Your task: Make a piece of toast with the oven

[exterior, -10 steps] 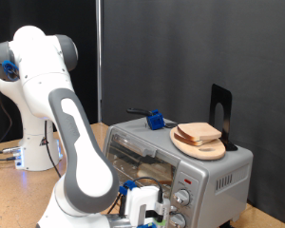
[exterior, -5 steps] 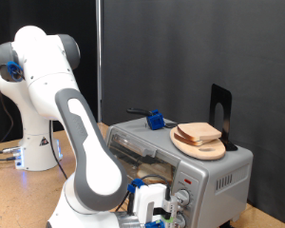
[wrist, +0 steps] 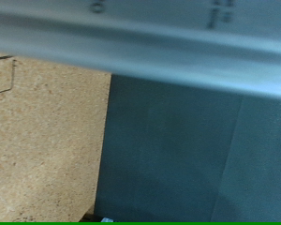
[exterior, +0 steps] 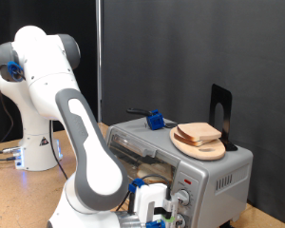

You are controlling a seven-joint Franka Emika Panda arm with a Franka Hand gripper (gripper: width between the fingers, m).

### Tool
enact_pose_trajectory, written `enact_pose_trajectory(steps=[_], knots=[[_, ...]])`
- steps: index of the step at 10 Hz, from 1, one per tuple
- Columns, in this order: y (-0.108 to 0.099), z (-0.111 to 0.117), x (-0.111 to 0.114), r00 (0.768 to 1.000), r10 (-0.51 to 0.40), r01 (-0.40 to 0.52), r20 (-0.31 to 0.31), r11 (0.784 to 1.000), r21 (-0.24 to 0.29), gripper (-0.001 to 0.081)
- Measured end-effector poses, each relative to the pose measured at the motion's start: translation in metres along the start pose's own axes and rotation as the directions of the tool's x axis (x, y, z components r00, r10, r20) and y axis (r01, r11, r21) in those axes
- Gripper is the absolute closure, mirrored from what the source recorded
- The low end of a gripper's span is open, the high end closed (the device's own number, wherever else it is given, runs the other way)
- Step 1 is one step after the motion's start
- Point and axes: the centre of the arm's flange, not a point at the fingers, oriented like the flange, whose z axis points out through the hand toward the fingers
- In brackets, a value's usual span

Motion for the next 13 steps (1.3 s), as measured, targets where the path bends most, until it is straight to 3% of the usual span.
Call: enact_pose_trajectory(steps=[1, 3, 4, 9, 11, 13], knots=[[-0.001, 0.0, -0.001, 1.0, 0.005, -0.005, 0.002, 1.0, 0.001, 0.0708], [0.001, 0.0, -0.002, 0.999, -0.045, 0.045, 0.002, 0.999, 0.022, 0.0708], [0.003, 0.0, -0.003, 0.993, -0.116, 0.116, -0.002, 0.992, 0.053, 0.0708], [0.012, 0.0, -0.004, 0.943, -0.33, 0.331, -0.029, 0.932, 0.149, 0.0708], [0.014, 0.0, -0.003, 0.931, -0.363, 0.363, -0.033, 0.918, 0.162, 0.0707], [0.014, 0.0, -0.003, 0.932, -0.361, 0.362, -0.034, 0.918, 0.162, 0.0707]])
